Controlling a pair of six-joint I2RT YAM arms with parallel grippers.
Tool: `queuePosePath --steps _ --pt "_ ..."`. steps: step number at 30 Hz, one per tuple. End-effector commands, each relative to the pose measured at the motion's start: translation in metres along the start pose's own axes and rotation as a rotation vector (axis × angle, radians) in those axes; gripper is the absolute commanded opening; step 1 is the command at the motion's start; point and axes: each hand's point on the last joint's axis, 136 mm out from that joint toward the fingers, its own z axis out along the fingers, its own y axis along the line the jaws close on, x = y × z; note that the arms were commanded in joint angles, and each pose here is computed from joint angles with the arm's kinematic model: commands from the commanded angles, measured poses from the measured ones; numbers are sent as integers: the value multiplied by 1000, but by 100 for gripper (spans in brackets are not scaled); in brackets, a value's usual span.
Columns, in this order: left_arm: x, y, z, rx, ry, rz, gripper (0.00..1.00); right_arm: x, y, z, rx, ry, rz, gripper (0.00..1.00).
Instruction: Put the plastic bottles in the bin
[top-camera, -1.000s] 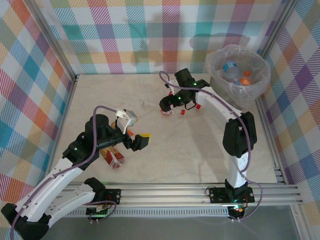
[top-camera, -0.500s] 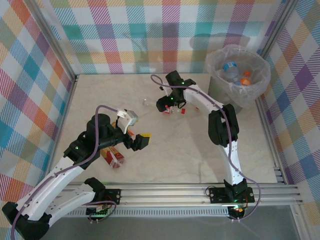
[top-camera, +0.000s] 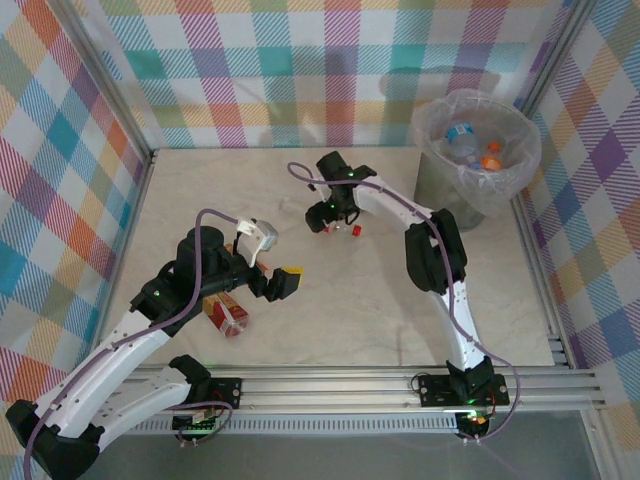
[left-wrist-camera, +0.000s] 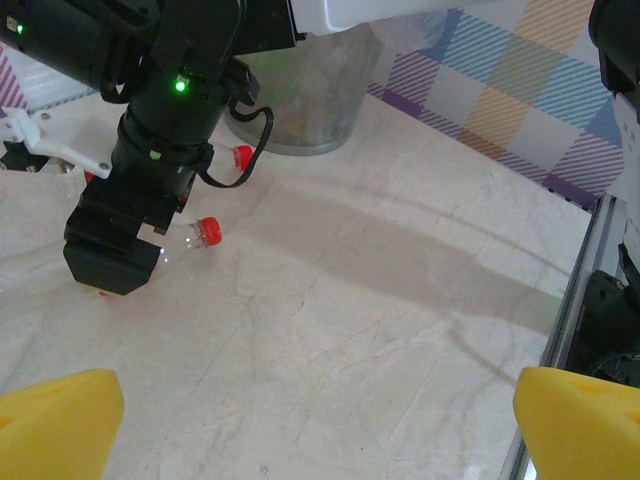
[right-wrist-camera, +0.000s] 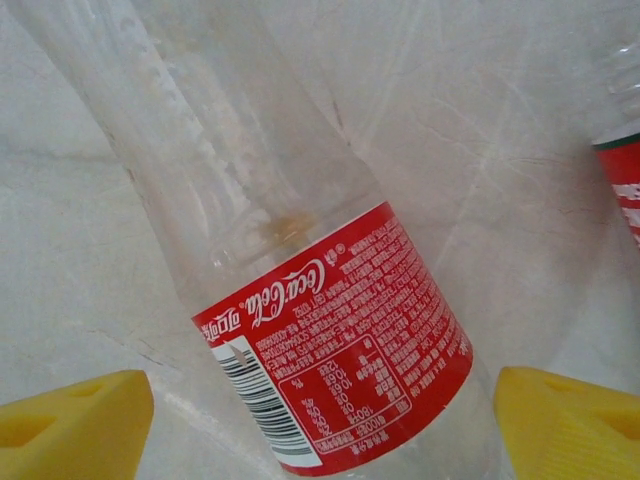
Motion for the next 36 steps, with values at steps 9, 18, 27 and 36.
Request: queuePosePath --steps 9,18,27,36 --pt "-7 2 -4 -14 -10 -2 100 9 21 32 33 51 -42 82" --pt "-7 1 -3 -10 -5 0 100 6 36 37 13 44 -36 68" --pt "-8 1 -4 -12 -8 2 100 -22 42 -16 -8 -82 5 61" --pt "-10 0 -6 -10 -32 11 100 -48 37 -106 -19 -238 58 61"
